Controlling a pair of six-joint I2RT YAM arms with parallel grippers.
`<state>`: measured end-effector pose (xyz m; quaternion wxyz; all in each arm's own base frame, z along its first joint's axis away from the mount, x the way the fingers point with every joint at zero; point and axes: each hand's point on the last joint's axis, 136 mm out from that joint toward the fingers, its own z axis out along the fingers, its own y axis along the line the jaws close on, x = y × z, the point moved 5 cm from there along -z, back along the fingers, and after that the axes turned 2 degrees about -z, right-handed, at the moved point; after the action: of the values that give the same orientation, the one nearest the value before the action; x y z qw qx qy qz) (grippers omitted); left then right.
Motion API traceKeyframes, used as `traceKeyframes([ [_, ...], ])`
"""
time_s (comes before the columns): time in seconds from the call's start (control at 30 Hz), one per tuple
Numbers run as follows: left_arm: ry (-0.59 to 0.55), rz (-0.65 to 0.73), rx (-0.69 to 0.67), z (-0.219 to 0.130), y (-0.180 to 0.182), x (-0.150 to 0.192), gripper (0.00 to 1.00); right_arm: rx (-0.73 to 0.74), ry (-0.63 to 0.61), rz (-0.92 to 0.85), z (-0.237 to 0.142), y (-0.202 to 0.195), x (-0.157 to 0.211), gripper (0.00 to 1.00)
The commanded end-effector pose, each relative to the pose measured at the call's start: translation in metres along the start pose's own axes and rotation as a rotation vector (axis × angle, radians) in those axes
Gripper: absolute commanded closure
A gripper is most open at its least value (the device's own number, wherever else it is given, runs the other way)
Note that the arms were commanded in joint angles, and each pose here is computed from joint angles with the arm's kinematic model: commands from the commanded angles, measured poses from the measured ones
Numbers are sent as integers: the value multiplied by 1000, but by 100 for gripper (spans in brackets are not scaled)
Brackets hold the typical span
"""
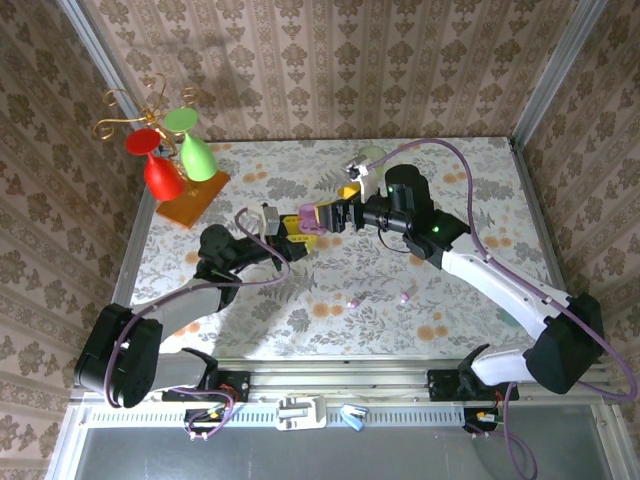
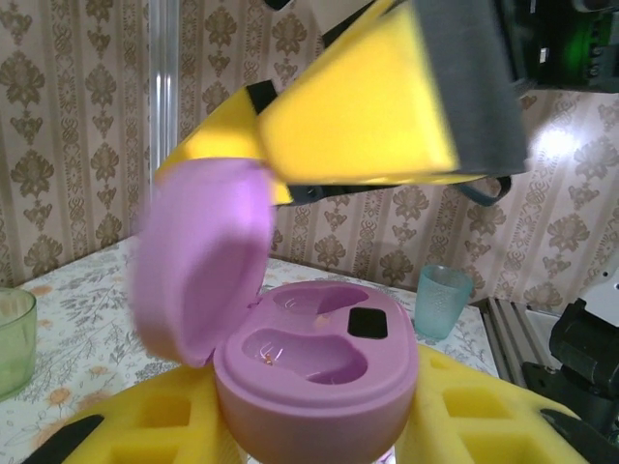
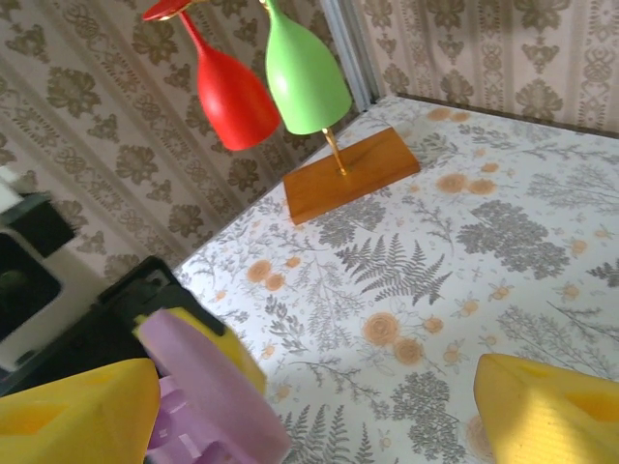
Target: Insert the wireless bluetooth earbuds into the charging case
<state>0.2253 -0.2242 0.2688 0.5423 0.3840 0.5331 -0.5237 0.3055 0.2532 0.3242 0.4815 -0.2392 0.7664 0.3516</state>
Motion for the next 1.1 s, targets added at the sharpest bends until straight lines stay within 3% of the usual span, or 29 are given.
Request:
traceKeyframes([
  [0.0, -35, 90, 48, -1, -12, -13, 81, 36, -20, 9, 0, -5, -10, 15],
  [0.33, -36, 115, 5, -4, -6, -10, 82, -57, -121, 36, -28, 15, -22, 14],
  [0.47, -50, 150, -43, -6, -2, -11, 83, 53, -161, 86, -51, 3, -15, 14],
  [0.6, -51, 189, -78, -7, 0, -11, 84, 297, -201, 232, -80, -32, 11, 14],
  [0.8, -45, 212, -102, -10, 0, -9, 83, 494, -45, 444, -107, -69, 83, 15],
  [1.07, -46, 218, -108, -11, 0, -7, 83, 589, 205, 658, -113, -79, 166, 19],
])
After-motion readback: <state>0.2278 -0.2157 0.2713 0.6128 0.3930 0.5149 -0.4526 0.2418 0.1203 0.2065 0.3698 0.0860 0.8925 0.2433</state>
